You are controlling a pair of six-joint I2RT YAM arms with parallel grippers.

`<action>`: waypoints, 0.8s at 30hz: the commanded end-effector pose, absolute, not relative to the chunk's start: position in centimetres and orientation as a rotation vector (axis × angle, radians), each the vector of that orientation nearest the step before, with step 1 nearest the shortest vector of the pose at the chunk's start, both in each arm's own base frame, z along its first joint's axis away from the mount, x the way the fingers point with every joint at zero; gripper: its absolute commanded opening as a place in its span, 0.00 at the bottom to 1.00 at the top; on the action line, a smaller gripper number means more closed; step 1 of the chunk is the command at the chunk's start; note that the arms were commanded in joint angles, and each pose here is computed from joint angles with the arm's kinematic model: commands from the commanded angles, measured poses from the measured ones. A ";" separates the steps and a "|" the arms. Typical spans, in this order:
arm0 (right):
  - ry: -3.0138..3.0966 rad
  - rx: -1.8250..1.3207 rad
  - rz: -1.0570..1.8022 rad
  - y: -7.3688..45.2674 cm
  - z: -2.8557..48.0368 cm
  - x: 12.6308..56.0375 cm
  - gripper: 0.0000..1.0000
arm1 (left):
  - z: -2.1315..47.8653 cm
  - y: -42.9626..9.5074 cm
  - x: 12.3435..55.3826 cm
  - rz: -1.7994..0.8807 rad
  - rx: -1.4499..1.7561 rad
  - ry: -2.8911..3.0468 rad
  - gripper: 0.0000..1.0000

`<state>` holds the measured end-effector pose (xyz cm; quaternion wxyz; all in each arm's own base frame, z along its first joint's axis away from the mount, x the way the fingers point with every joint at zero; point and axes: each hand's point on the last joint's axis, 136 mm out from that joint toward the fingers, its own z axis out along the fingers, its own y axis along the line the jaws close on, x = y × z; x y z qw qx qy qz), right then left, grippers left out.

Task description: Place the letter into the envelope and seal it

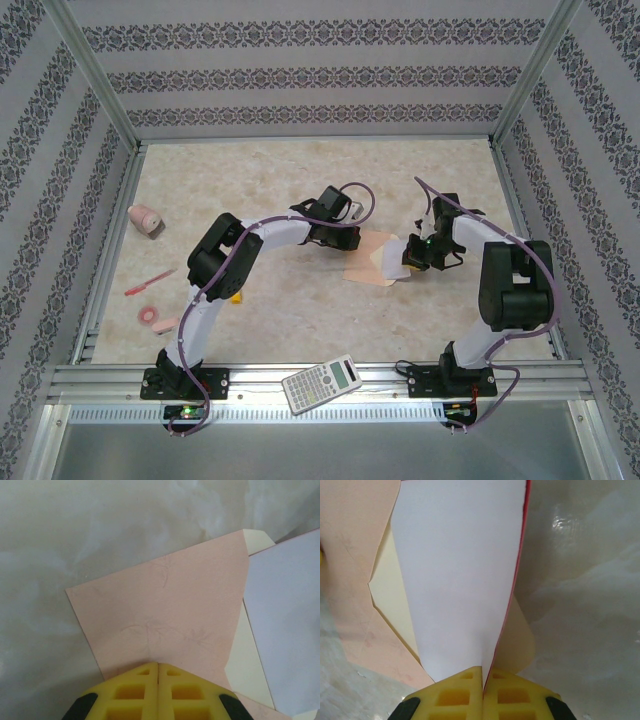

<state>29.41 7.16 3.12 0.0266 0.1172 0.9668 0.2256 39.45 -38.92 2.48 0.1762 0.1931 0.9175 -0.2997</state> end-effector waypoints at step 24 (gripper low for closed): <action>2.939 0.239 0.782 11.3 2.6 32.0 0.00 | 2.7 -37.4 38.2 -0.813 0.374 2.690 0.00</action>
